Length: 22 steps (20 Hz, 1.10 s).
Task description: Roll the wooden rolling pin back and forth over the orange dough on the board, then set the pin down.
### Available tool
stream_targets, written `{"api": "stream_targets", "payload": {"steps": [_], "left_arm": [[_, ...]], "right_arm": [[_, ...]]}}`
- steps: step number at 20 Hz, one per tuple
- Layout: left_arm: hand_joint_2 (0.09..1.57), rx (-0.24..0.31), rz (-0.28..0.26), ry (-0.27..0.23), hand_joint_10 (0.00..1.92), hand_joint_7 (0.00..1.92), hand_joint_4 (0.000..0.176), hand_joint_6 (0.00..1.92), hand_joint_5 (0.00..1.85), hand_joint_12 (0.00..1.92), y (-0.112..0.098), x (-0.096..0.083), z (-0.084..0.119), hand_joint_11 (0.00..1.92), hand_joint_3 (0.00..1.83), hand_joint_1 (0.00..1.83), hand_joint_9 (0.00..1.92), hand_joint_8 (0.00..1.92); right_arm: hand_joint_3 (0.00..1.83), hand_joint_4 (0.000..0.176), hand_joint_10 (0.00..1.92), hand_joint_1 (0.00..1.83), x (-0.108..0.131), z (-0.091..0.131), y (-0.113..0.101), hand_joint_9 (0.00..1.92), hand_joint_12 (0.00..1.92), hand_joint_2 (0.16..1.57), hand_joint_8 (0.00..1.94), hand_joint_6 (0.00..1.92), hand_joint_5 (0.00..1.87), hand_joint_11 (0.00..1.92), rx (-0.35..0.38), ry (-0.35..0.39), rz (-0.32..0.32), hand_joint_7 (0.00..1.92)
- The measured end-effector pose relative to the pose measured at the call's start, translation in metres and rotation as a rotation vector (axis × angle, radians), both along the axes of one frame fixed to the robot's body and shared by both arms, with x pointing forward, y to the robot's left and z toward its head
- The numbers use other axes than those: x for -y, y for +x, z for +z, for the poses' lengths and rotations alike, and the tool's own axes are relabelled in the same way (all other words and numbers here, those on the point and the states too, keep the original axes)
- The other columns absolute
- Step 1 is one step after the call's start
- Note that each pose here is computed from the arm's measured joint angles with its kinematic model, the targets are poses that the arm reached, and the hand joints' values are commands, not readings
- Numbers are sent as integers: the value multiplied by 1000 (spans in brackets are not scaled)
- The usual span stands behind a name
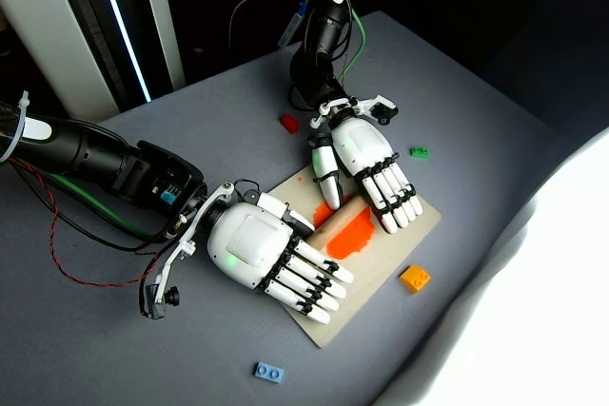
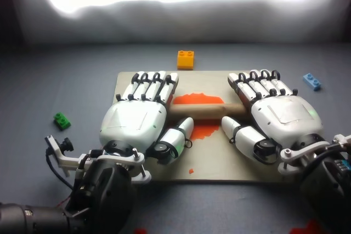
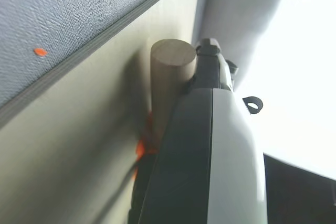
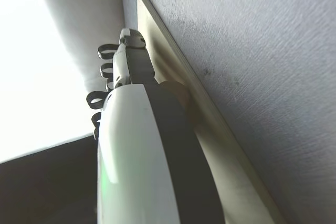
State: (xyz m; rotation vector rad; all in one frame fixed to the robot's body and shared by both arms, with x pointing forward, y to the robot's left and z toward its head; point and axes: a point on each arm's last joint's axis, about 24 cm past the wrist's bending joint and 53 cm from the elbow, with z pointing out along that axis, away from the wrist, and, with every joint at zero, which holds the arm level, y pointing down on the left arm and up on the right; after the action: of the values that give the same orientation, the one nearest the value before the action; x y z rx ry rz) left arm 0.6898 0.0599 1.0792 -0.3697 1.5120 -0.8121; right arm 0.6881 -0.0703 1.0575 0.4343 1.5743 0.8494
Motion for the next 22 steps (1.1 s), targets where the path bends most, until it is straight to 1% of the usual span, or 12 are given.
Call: {"api": "stream_targets", "payload": {"steps": [2, 9, 12, 16, 22], "left_arm": [[1521, 2, 0, 0, 0, 0, 0, 1, 3, 0, 1, -1, 0, 0, 7, 0, 0, 0], [1519, -2, 0, -21, 0, 0, 0, 4, 10, 0, 6, -1, 1, 0, 5, 0, 0, 0], [1523, -4, 5, -34, 0, 0, 0, 3, 8, 0, 10, -1, 2, 0, 6, 0, 0, 0], [1520, -5, 0, -39, 0, 0, 0, 4, 11, 0, 13, 2, 2, 0, 4, 0, 0, 0], [1520, -2, 2, -39, 0, 0, 0, 0, 0, 0, 17, 1, 3, 0, 3, 0, 0, 0]], "right_arm": [[0, 0, 11, 0, 0, 0, 1, 25, 0, 1543, 13, 11, 46, 0, 1, 2, 1, 61], [0, 0, 1, 0, 1, 2, 5, 2, 0, 1549, 1, 0, 7, 0, -2, 20, 2, 16], [1, 0, 1, 0, 1, 4, 10, 4, 0, 1551, 9, 11, 28, 0, -3, 29, 1, 34], [0, 0, 5, 0, 5, 5, 14, 12, 0, 1549, 14, 15, 41, 0, -3, 38, -5, 53], [0, 0, 0, 0, 7, 5, 18, 0, 0, 1549, 0, 4, 19, 0, -9, 42, -10, 22]]}}
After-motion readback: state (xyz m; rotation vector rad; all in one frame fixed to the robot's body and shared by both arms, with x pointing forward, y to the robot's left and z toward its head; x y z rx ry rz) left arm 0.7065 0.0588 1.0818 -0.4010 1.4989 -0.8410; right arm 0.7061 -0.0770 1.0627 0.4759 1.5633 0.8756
